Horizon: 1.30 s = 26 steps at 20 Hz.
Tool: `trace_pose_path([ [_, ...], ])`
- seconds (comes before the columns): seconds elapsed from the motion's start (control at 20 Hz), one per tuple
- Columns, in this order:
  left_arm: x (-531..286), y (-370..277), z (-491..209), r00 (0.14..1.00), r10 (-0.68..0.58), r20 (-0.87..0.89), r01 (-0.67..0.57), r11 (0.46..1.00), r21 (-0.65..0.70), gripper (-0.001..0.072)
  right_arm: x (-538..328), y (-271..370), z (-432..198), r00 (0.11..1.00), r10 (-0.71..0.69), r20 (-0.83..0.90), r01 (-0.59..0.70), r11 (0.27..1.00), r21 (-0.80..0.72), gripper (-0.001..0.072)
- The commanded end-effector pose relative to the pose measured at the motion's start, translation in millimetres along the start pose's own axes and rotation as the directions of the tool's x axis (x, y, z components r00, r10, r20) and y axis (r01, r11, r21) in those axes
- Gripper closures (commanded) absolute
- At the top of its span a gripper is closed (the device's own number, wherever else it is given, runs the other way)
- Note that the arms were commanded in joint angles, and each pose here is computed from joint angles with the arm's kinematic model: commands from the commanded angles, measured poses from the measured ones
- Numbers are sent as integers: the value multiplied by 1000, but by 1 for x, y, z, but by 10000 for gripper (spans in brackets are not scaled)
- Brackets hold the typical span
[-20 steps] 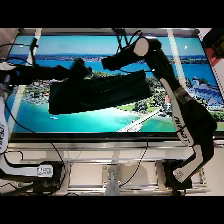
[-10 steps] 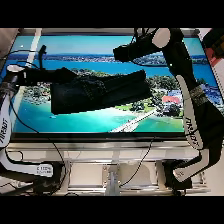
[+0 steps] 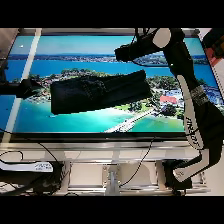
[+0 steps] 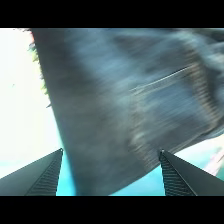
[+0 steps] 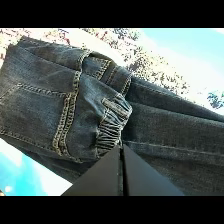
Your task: Fold the clothes and pants, and hang the long-sleeved shirts on hangers.
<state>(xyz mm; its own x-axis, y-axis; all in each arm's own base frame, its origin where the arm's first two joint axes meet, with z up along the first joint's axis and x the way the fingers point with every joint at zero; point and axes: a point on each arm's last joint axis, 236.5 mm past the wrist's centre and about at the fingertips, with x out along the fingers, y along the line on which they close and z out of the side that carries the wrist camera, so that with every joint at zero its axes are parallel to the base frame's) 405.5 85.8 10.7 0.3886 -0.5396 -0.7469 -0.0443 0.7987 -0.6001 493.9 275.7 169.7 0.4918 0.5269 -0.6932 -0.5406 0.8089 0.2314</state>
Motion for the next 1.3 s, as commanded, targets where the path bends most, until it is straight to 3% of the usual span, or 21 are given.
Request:
trace_pose_path([
  [0.0, -1, 43, -18, 993, 102, -64, -104, 994, -38, 12, 0, -1, 9, 999, -6, 37, 6, 1000, -8, 690],
  [0.15, 27, 50, -19, 993, 68, -92, -74, 995, -67, 11, -1, -1, 16, 998, -7, 70, 8, 1000, -7, 690],
  [0.4, 72, 35, -7, 991, -127, -52, 118, 980, -158, 10, 2, -2, 21, 996, -8, 93, 8, 1000, -2, 690],
  [0.65, 102, 42, -2, 994, -104, -43, 96, 984, -149, 10, 10, -6, 16, 996, -11, 89, 11, 1000, 8, 690],
  [0.95, 130, 1, -10, 984, -139, -111, 136, 990, -32, 15, 9, -7, 17, 995, -17, 93, 17, 1000, 6, 690],
  [1.0, 134, -6, -12, 981, -149, -123, 147, 989, -23, 82, 9, -8, 17, 995, -21, 93, 20, 1000, 4, 690],
  [1.1, 137, -22, -15, 972, -188, -141, 187, 982, -19, 559, 11, -13, 15, 996, -37, 87, 38, 999, -9, 690],
  [1.15, 135, -31, -13, 967, -212, -141, 211, 977, -19, 655, 12, -18, 12, 995, -57, 78, 60, 998, -36, 690],
  [1.25, 125, -43, -11, 961, -234, -151, 237, 971, 8, 656, 18, -30, 3, 994, -99, 51, 102, 993, -59, 690],
])
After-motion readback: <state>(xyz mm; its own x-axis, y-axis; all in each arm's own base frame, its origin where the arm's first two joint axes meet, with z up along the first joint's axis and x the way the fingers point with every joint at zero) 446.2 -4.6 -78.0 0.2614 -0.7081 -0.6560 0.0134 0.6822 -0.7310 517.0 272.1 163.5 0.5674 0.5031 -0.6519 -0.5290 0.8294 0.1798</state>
